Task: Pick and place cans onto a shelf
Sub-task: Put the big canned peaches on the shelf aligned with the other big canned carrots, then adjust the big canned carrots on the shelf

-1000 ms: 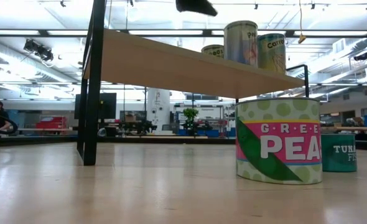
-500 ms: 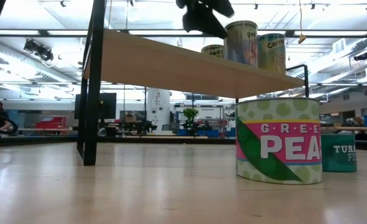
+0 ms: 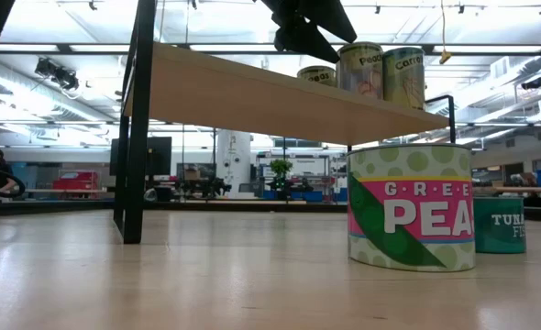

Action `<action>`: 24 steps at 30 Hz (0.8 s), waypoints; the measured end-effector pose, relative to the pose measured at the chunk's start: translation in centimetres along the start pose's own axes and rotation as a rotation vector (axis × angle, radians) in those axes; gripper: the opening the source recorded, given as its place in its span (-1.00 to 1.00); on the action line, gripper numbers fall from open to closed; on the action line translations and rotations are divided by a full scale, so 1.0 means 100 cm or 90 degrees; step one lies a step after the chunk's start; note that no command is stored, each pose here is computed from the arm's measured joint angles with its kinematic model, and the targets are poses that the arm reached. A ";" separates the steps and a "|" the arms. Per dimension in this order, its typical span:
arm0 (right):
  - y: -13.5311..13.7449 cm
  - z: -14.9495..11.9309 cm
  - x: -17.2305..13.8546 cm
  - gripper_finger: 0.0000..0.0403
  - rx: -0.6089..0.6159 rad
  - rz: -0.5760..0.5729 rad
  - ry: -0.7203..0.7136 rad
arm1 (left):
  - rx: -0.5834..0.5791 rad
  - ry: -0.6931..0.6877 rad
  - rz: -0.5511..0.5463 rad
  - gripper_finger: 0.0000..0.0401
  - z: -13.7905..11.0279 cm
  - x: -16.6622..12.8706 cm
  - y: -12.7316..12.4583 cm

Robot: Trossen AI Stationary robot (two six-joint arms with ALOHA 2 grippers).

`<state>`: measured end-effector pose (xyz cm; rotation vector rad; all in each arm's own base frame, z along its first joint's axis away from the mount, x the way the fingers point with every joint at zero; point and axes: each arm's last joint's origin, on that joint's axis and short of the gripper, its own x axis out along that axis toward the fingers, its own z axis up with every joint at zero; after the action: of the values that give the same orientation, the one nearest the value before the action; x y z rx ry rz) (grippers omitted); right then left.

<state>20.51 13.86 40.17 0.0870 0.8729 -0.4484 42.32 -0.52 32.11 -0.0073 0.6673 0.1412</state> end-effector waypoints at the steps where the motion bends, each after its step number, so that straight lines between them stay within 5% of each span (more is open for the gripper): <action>1: 0.000 0.000 0.000 0.73 0.003 0.000 0.000 | 0.000 0.000 0.000 0.51 0.000 0.000 0.000; 12: 0.001 -0.002 0.002 0.73 -0.001 -0.006 0.009 | 0.045 -0.022 -0.025 0.51 0.009 -0.047 -0.012; 24: -0.008 -0.045 0.050 0.73 -0.027 -0.050 0.052 | 0.027 -0.056 -0.042 0.51 0.015 -0.107 -0.011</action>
<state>19.70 12.57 33.53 0.0317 0.9688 -0.5018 35.05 -2.89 39.86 0.0168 0.5819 0.0629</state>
